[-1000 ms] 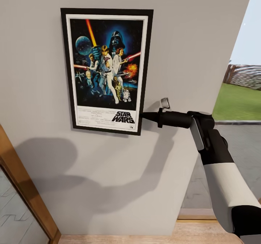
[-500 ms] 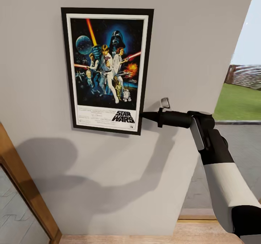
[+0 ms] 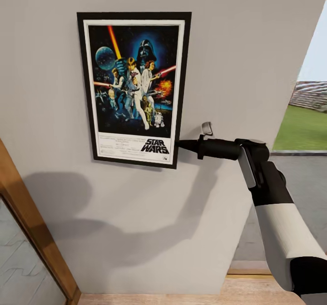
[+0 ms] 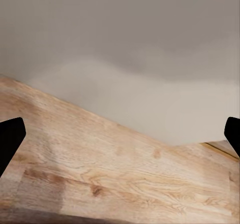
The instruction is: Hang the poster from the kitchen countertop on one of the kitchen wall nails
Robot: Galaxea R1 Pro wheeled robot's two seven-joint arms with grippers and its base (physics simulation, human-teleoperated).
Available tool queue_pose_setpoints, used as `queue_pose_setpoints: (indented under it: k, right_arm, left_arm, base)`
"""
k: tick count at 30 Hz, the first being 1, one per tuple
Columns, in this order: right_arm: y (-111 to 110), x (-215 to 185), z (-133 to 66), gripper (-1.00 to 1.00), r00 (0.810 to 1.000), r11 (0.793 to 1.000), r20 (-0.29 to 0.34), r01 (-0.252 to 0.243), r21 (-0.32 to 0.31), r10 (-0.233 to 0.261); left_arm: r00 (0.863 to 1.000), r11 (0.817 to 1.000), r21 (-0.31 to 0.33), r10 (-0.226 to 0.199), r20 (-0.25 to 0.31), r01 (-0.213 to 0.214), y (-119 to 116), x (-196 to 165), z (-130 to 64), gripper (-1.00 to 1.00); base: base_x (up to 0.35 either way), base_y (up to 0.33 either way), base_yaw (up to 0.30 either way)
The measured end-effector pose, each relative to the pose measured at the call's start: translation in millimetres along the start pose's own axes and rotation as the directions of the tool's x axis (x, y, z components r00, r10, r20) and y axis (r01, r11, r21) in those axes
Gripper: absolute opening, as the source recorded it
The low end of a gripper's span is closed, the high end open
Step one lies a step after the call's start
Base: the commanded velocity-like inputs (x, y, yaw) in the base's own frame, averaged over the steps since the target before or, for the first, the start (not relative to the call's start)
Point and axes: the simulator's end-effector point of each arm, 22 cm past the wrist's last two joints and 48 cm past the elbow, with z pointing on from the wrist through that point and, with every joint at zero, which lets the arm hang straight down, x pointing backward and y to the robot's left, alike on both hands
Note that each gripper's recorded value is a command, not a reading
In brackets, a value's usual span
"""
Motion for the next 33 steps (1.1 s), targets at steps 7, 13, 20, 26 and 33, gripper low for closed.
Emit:
queue_pose_setpoints:
  k: [7,13,20,26,33]
  right_arm:
    - [-0.7,-1.5,-1.8,-1.0,1.0,1.0,0.006,0.003,0.002,-0.003]
    - [-0.7,-1.5,-1.8,-1.0,1.0,1.0,0.006,0.003,0.002,-0.003]
    - [-0.7,-1.5,-1.8,-1.0,1.0,1.0,0.006,0.003,0.002,-0.003]
    - [-0.7,-1.5,-1.8,-1.0,1.0,1.0,0.006,0.003,0.002,-0.003]
    - [-0.7,-1.5,-1.8,-1.0,1.0,1.0,0.006,0.003,0.002,-0.003]
  left_arm:
    - [1.0,1.0,0.002,0.001,-0.001,-0.001,-1.1,2.7,0.3,1.0]
    - [1.0,1.0,0.002,0.001,-0.001,-0.001,-1.1,2.9,0.3,1.0]
    - [1.0,1.0,0.002,0.001,-0.001,-0.001,-1.1,2.9,0.3,1.0]
    - [1.0,1.0,0.002,0.001,-0.001,-0.001,-1.1,2.9,0.3,1.0]
    - [1.0,1.0,0.002,0.0,-0.001,0.0,-1.2,2.8,0.4,1.0]
  base:
    - [0.0,0.008,0.0]
    - [0.0,0.0,0.0]
    - [0.0,0.0,0.0]
    - [0.0,0.0,0.0]
    - [0.0,0.0,0.0]
